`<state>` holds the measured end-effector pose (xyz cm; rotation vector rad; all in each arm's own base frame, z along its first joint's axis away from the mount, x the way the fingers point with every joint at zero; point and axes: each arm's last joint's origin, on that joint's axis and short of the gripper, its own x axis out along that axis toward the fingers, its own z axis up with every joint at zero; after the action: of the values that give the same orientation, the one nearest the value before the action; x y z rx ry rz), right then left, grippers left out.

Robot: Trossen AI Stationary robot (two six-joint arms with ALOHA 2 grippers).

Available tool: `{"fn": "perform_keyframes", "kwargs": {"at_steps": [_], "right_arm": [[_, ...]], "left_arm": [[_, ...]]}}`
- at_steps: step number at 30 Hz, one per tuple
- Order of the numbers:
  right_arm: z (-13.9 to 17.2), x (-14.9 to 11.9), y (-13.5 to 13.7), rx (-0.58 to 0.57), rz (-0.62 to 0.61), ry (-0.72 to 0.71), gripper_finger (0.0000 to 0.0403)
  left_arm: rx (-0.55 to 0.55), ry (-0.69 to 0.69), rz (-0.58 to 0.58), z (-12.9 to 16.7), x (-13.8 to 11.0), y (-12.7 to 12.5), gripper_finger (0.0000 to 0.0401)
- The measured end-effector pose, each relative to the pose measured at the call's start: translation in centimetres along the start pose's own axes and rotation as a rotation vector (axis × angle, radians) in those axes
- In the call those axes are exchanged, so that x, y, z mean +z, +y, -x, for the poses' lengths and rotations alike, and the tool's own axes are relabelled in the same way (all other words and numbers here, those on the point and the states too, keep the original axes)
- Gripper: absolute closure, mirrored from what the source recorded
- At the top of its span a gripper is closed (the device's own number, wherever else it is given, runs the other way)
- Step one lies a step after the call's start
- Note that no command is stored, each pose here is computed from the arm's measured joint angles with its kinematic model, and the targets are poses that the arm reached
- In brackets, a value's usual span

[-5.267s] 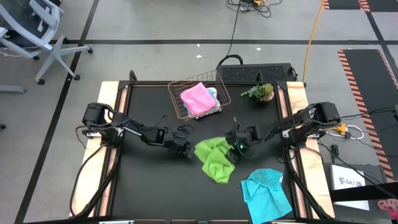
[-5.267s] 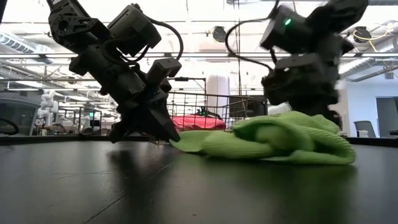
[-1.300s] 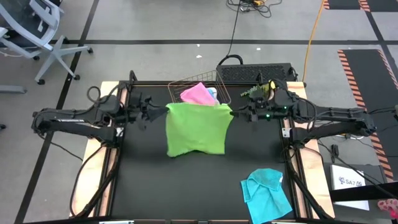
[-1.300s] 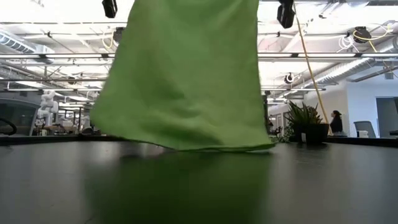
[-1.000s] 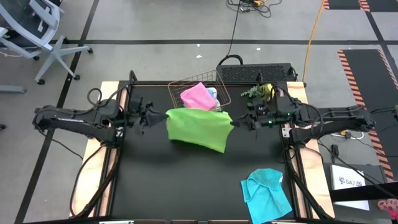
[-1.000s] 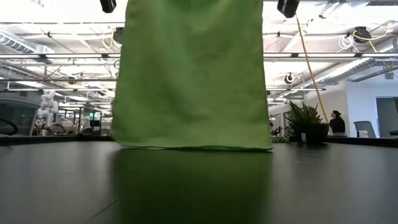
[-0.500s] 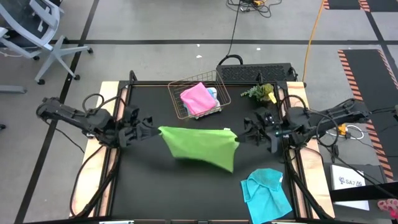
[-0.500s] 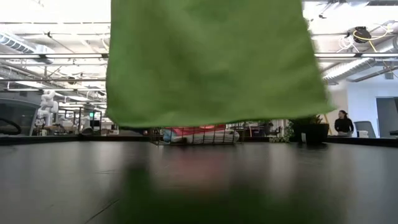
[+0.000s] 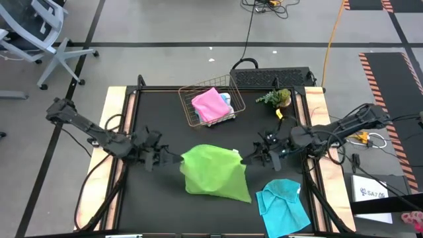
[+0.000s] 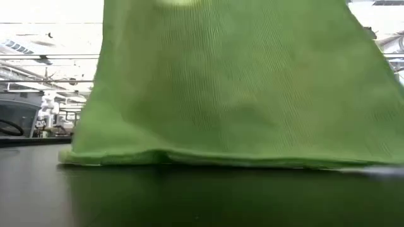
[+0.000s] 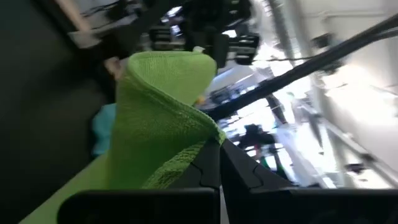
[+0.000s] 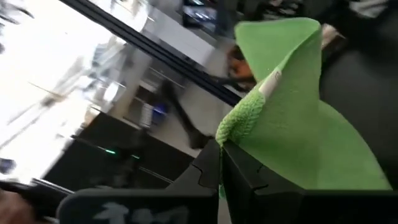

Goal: Fold microfiber towels
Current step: Fold the green microfiber cloth

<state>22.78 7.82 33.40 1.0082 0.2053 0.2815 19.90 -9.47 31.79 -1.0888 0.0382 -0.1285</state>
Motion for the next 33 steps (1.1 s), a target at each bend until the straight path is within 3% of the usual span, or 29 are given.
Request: {"fn": "perform_keyframes", "kwargs": {"at_steps": [4,8,13,19,26,33], "right_arm": [[0.5,-0.3,-2.2,-0.212,0.037,0.085,0.0403],[1.6,-0.7,-5.1,-0.517,0.054,0.164,0.0403],[3.0,-0.9,-8.0,-0.784,0.078,0.169,0.0403],[3.4,-1.2,-11.0,-0.849,0.083,0.107,0.0403],[3.5,-2.4,-13.2,-0.805,0.039,0.053,0.0403],[4.0,-3.3,-14.3,-0.828,0.011,0.086,0.0403]], "left_arm": [[0.152,0.023,-0.048,-0.1,0.0,1.7,0.0401],[0.362,0.014,-0.118,0.1,0.3,3.8,0.0401],[0.594,0.032,-0.17,0.2,0.9,6.6,0.0401],[0.747,0.055,-0.204,-1.0,1.1,9.2,0.04],[0.799,0.107,-0.17,-3.8,-0.1,12.1,0.04],[0.911,0.035,-0.19,-4.8,0.7,14.7,0.04]]}}
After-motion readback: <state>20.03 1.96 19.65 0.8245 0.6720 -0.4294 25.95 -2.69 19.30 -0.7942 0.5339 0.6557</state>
